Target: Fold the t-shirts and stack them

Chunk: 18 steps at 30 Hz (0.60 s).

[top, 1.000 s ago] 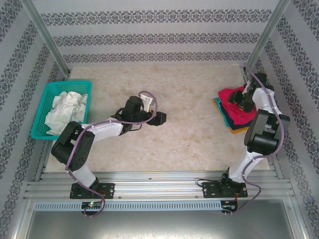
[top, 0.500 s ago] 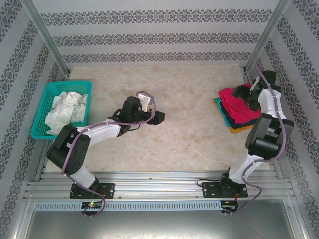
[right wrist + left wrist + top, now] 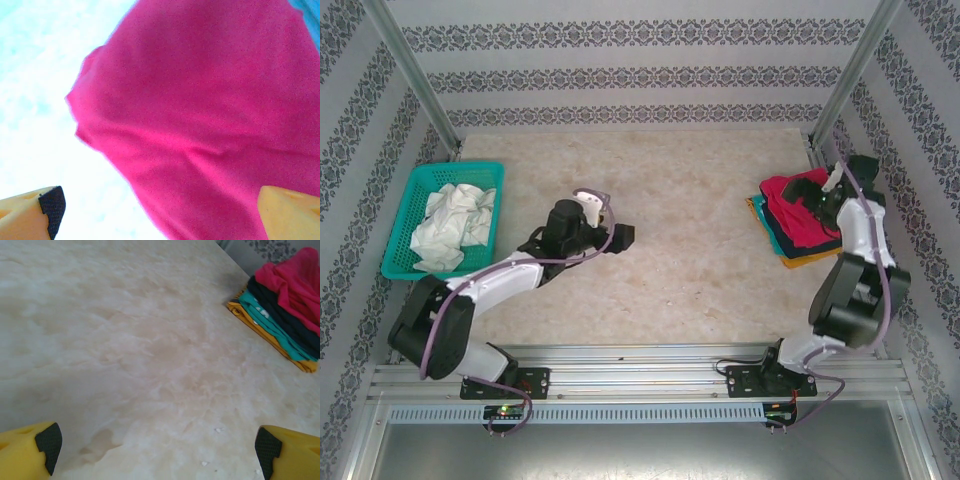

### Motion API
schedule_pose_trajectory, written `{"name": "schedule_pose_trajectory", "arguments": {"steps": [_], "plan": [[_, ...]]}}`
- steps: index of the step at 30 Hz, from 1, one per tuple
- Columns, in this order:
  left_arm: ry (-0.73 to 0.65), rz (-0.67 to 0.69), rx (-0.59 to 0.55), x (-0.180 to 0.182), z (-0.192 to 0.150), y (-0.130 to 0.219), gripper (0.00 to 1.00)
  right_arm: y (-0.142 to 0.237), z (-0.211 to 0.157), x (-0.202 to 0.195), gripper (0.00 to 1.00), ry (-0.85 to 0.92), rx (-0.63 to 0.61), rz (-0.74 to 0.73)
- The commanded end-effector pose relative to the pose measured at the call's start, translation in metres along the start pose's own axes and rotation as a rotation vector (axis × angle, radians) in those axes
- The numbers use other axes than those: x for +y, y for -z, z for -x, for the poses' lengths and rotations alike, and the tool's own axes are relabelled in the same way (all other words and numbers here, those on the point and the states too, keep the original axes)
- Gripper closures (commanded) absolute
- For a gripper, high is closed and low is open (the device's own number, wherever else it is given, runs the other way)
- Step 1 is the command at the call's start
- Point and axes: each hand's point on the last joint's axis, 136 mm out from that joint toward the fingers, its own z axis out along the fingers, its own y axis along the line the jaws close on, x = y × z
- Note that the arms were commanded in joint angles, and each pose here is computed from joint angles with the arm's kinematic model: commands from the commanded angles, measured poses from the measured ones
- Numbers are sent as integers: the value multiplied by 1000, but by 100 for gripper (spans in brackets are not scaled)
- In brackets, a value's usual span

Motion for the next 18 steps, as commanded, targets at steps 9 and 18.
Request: {"name": "schedule_pose_trajectory", "arguments": {"steps": [9,18], "plan": [[-56,525,-103,105,-19,117,0,0,-51,51,2,294,-313,129],[-104,605,-122,156,-29,139,0,-36,-54,70,2,409,-412,138]]}}
